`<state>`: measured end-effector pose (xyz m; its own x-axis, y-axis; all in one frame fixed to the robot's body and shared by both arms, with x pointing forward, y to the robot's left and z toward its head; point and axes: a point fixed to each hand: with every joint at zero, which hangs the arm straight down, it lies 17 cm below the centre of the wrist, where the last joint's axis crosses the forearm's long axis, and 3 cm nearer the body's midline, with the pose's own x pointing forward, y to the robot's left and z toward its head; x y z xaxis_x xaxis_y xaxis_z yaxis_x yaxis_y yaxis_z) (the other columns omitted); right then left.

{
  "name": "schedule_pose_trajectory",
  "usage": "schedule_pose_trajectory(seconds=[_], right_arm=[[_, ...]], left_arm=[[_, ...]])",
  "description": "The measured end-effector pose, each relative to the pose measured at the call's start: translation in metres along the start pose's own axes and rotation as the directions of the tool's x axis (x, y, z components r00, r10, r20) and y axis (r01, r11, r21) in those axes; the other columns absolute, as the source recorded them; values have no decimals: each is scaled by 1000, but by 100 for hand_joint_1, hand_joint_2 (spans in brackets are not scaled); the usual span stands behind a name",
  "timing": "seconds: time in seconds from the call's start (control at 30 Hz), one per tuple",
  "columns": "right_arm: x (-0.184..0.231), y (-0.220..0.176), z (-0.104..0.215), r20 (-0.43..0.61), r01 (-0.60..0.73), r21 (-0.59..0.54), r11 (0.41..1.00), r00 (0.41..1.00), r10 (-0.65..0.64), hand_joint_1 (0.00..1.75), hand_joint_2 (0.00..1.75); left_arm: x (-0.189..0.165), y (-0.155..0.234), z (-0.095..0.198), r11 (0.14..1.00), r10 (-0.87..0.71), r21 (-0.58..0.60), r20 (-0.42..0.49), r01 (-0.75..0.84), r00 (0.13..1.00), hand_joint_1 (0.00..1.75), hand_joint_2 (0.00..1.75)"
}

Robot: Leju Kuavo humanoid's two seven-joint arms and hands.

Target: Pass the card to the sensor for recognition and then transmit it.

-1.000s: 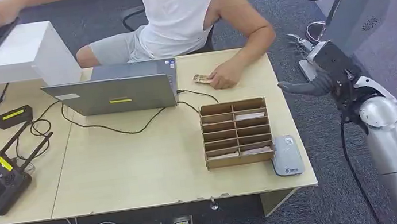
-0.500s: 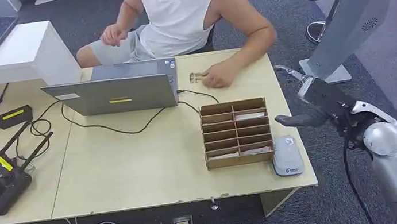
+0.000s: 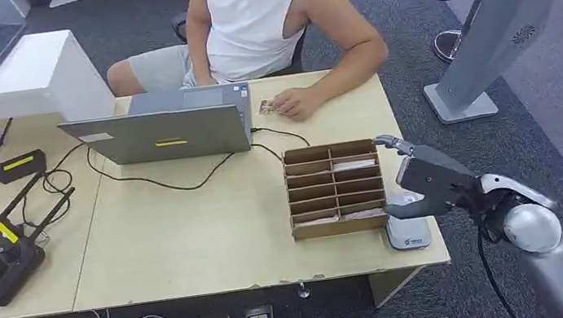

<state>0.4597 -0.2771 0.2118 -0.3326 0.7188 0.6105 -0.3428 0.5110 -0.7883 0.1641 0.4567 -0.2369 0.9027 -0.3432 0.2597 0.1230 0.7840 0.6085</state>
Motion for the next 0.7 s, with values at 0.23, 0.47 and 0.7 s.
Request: schedule_pose_trajectory(seconds=[0.23, 0.47, 0.7], right_arm=[[-17, 16, -6, -106, -217, 13, 976, 970, 217, 0, 175], [-29, 43, -3, -149, -311, 54, 949, 937, 315, 0, 175], [-33, 65, 1, -150, -357, 103, 929, 917, 369, 0, 175]], left_arm=[[-1, 1, 0, 1000, -6, 2, -10, 6, 1000, 0, 0], [0, 0, 0, 1000, -20, -5, -6, 20, 1000, 0, 0], [-1, 0, 0, 1000, -25, -5, -5, 25, 1000, 0, 0]])
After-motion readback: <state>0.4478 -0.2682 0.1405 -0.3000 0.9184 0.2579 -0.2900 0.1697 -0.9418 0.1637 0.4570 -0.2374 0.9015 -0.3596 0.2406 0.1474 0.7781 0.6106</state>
